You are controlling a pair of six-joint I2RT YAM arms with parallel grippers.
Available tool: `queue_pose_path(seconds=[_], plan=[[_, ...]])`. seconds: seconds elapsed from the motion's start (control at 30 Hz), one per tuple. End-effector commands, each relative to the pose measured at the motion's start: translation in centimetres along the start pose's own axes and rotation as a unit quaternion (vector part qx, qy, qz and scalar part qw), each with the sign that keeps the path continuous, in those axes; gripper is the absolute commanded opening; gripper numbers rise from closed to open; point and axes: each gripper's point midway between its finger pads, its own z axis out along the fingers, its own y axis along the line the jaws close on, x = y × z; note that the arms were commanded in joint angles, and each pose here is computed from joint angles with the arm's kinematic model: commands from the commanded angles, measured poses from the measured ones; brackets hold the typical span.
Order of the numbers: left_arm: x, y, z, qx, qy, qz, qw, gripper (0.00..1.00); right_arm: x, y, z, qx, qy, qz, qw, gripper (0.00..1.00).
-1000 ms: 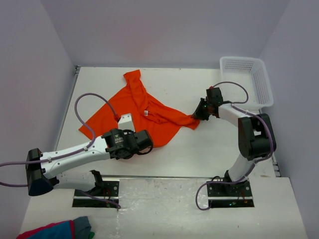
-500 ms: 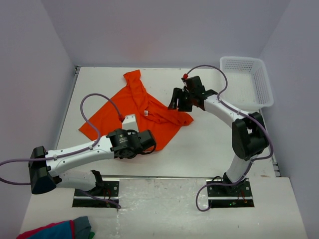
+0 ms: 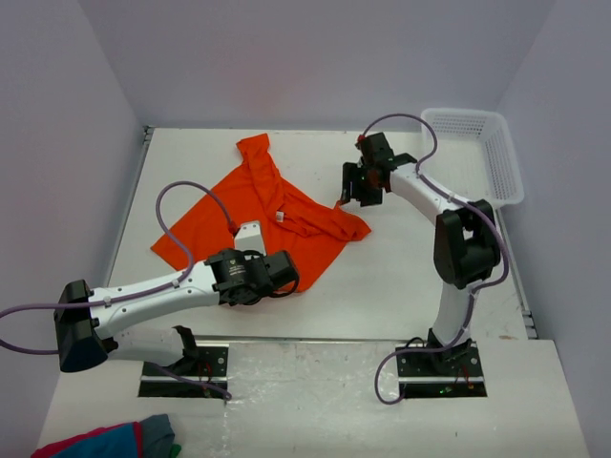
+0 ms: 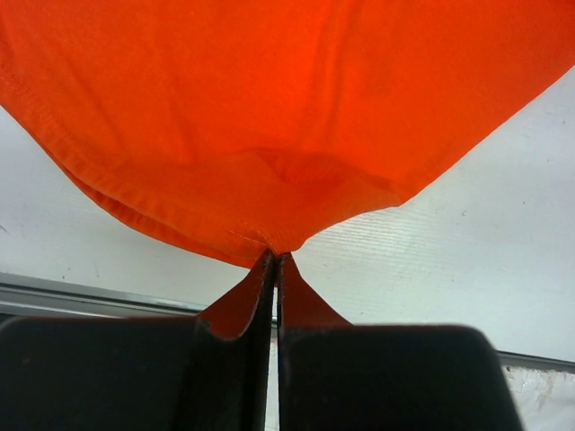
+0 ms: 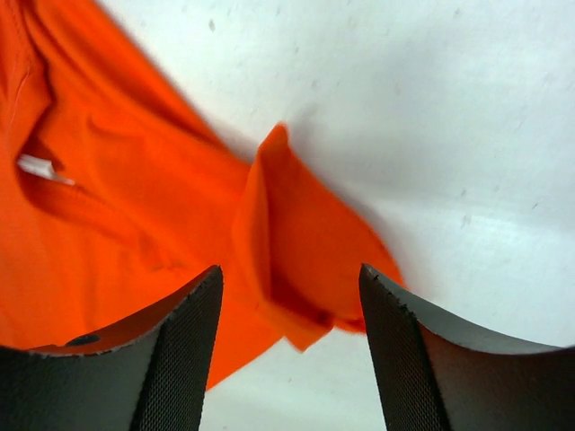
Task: Fold and stack the t-shirts
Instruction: Flatten out the tshirt
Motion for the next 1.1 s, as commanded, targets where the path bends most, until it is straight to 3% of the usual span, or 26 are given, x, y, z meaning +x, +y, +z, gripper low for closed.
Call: queue_pose_path(seconds=[0.0, 0.33, 0.7, 1.07], plan=[[-0.7, -0.4, -0.1, 0.016, -0.011, -0.006, 1.000, 0.00, -1.4, -0.9, 0.6, 0.006, 0.026, -0.028, 0.999, 0.62], [-0.8, -1.1, -0.2, 0.027, -0.012, 0.001, 1.000, 0.00, -0.7, 0.6, 3.9, -0.037, 0.072, -0.041, 0.996, 0.53], [0.0, -1.7, 0.5, 0.033, -0.002, 0.007, 0.999, 0.00, -2.8, 1.9, 3.7, -0.037, 0.044, -0.057, 0.997, 0.52], [-0.1, -1.9, 0.2, 0.039, -0.001, 0.006, 0.999, 0.00, -2.0, 2.8, 5.9, -0.050, 0.072, -0.060, 0.994, 0.48]])
